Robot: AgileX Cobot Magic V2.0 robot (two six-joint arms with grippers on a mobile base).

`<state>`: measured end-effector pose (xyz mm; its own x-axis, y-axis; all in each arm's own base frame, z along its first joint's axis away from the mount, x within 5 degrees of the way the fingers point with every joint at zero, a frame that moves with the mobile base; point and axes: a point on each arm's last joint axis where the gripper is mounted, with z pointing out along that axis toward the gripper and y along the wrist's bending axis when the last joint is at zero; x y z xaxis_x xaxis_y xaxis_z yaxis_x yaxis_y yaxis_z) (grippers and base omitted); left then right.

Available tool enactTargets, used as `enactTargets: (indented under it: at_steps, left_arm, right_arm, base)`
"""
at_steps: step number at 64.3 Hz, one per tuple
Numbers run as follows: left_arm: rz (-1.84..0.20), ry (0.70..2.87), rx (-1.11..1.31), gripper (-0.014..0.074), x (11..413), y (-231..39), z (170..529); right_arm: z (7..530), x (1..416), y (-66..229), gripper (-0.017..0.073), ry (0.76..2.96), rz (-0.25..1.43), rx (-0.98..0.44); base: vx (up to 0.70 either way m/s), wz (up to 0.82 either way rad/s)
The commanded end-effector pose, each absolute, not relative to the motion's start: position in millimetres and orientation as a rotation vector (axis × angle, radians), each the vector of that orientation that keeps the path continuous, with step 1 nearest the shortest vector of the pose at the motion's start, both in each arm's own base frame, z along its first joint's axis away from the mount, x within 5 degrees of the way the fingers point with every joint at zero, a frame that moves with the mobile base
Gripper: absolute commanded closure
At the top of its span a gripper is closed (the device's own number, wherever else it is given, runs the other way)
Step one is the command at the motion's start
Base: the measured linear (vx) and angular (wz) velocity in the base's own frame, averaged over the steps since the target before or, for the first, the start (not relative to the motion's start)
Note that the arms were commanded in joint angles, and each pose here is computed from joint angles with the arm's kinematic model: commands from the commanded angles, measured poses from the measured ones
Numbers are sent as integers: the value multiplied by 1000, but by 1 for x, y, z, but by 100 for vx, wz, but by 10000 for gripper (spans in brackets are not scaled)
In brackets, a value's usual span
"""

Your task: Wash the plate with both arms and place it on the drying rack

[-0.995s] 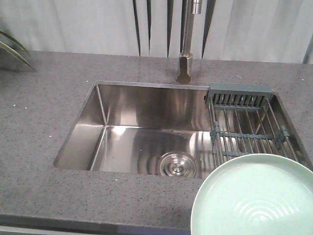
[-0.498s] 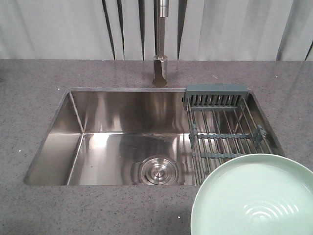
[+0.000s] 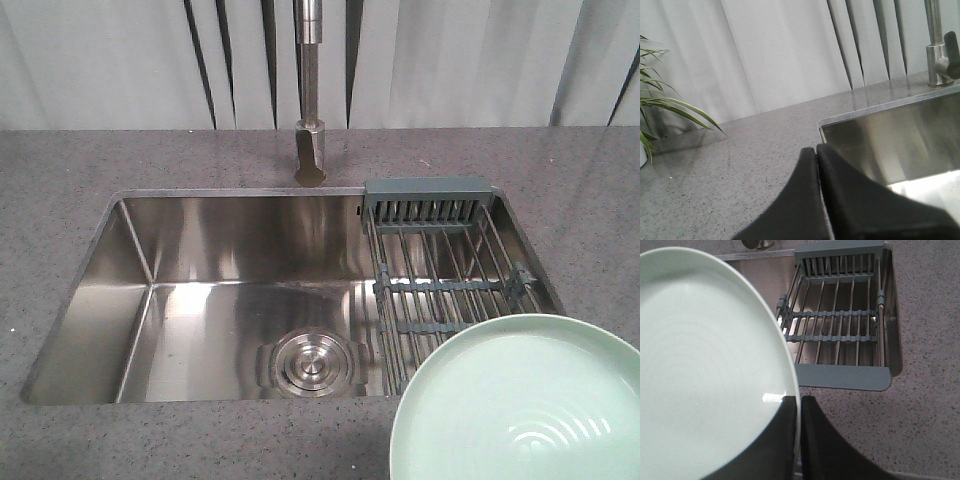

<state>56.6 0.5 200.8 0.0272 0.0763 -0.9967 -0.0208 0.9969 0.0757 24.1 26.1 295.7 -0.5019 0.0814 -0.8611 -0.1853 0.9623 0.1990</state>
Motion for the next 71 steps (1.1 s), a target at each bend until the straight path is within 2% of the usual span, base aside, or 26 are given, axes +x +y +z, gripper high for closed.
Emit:
enactTargets:
  at_steps: [1, 71]
  left_arm:
    - [85, 1436, 16, 600, 53, 2, 216]
    - [85, 1436, 16, 600, 53, 2, 216]
  right_arm:
    - [308, 27, 26, 561, 1994, 326, -54]
    - [308, 27, 26, 561, 1994, 326, -54]
  base:
    - [5, -4]
    - [4, -1]
